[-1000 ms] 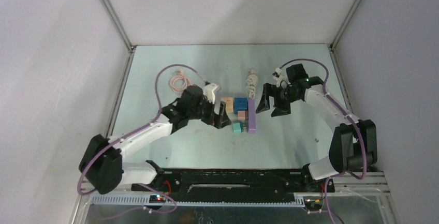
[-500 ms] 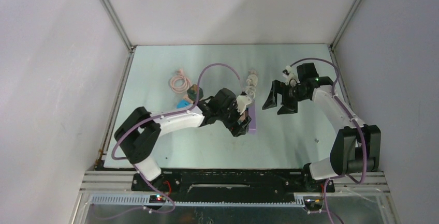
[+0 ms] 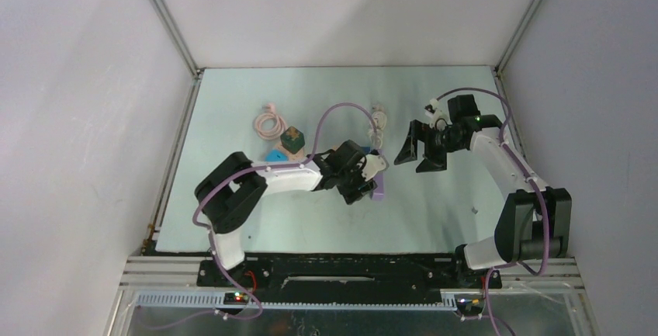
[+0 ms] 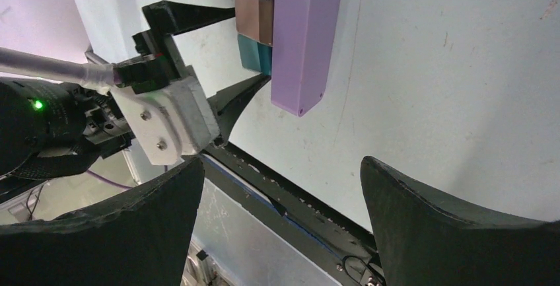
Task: Insert the plug
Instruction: Pick up the plug from the socket.
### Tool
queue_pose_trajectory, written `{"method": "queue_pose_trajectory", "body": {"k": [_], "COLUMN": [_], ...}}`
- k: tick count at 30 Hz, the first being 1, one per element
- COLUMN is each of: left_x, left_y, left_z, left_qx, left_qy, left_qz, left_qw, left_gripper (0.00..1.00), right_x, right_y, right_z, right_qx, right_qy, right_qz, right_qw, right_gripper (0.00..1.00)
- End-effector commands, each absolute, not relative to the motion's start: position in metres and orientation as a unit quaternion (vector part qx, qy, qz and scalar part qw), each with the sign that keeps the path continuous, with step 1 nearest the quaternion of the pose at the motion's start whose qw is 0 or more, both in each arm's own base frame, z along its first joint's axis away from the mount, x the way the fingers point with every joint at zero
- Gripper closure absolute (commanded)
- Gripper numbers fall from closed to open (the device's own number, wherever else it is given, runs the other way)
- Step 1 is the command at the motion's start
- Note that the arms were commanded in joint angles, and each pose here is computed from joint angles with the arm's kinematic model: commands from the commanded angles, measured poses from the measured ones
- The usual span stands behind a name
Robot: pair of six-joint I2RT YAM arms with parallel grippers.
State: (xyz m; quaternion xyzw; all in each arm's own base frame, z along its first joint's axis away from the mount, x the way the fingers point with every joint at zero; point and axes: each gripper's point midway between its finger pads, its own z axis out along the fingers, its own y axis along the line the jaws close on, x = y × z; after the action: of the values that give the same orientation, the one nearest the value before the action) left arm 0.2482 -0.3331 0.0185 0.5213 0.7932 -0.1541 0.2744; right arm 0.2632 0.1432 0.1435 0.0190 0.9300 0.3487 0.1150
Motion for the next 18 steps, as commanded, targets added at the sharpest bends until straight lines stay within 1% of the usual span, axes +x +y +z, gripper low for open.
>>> {"method": "queue_pose_trajectory", "body": {"k": [1,4,6,8,13,18], "left_x": [0.261,0.258,0.258,0.258,0.253,0.245], "left_y": [-0.337,-0.333,-0.327,-0.322,-0.315,-0.319], "left_z": [0.009,0.004,0.008,0.017,0.057,0.116], "left_qx": [0.558,0.567,0.567,0.565,0.532,0.428], "left_qy": [0.778,0.775,0.773,0.772,0.780,0.812], "left_qz": [-0.123,-0.117,-0.108,-0.103,-0.124,-0.226], "left_qw": [0.262,0.254,0.262,0.273,0.305,0.328], "left_gripper": [0.39,0.65,0.75,0.81,0.88,0.91], "right_x": [0.261,0.260,0.260,0.259,0.259,0.256], "right_y": [0.145,0.146,0.146,0.146,0.152,0.172], "right_z": [0.152,0.154,0.155,0.156,0.161,0.175], "right_qx": [0.004,0.002,0.003,0.003,-0.001,-0.036], "right_qy": [0.923,0.922,0.922,0.921,0.918,0.917], "right_qz": [0.363,0.366,0.367,0.369,0.374,0.368], "right_qw": [0.124,0.125,0.125,0.126,0.133,0.149], "right_gripper": [0.10,0.10,0.10,0.10,0.10,0.10]}}
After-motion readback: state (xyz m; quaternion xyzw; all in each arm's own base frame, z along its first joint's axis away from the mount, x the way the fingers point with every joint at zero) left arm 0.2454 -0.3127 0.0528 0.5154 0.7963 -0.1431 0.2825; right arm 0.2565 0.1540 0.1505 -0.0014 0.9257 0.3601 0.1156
